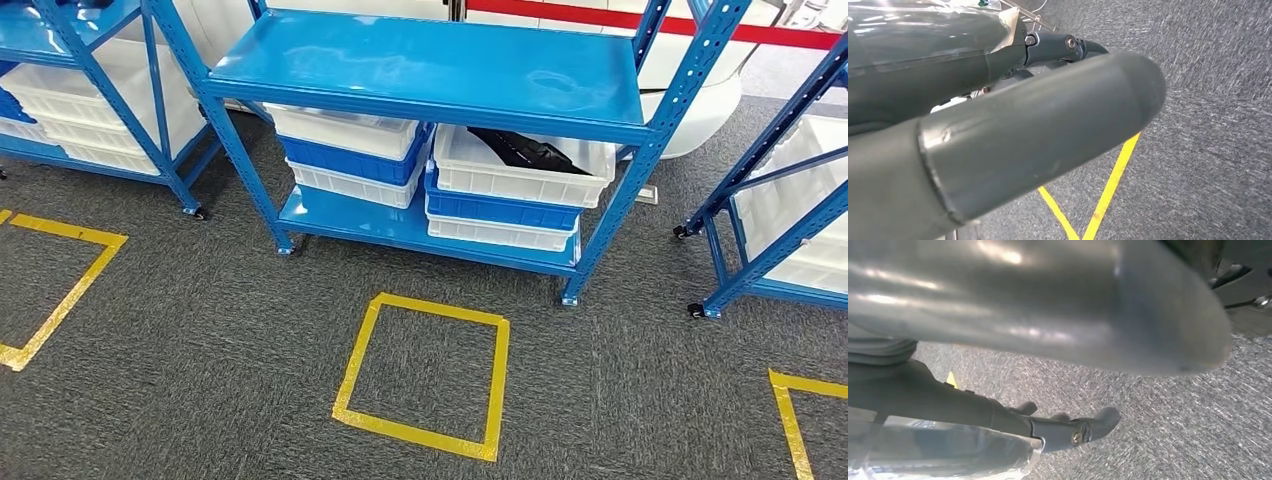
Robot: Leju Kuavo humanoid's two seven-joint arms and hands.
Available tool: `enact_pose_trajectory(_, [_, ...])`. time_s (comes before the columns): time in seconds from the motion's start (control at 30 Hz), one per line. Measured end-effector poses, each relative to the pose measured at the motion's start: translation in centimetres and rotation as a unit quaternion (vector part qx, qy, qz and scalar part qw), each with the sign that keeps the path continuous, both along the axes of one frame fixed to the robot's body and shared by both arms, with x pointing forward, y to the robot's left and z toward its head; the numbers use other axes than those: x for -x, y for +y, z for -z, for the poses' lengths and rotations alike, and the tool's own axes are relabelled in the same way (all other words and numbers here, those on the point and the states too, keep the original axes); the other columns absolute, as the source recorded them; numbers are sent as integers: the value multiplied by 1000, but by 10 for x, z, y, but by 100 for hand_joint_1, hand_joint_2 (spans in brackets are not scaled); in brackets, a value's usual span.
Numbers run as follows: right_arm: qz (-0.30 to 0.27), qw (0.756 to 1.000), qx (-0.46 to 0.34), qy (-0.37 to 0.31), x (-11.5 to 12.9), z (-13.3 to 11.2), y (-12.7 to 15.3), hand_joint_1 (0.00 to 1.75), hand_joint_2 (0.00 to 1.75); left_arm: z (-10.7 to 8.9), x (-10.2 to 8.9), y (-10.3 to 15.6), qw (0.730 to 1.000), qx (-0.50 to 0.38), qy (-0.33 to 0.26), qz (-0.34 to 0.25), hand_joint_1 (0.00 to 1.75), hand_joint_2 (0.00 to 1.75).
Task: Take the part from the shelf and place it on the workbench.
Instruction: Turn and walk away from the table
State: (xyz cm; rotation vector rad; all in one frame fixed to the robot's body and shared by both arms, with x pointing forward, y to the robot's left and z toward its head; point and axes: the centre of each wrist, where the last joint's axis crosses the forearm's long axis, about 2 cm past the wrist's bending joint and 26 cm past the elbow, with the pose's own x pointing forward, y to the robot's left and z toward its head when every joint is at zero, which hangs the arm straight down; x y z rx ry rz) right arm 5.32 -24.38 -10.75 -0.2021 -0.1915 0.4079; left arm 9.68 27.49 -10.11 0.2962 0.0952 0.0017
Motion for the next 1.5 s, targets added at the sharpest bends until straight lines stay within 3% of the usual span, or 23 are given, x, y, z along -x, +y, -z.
enact_pose_trajectory(1.5, [0,1000,-1,3,-1,0,3,0,0,0,0,-1,1000,-1,1,4,0,0])
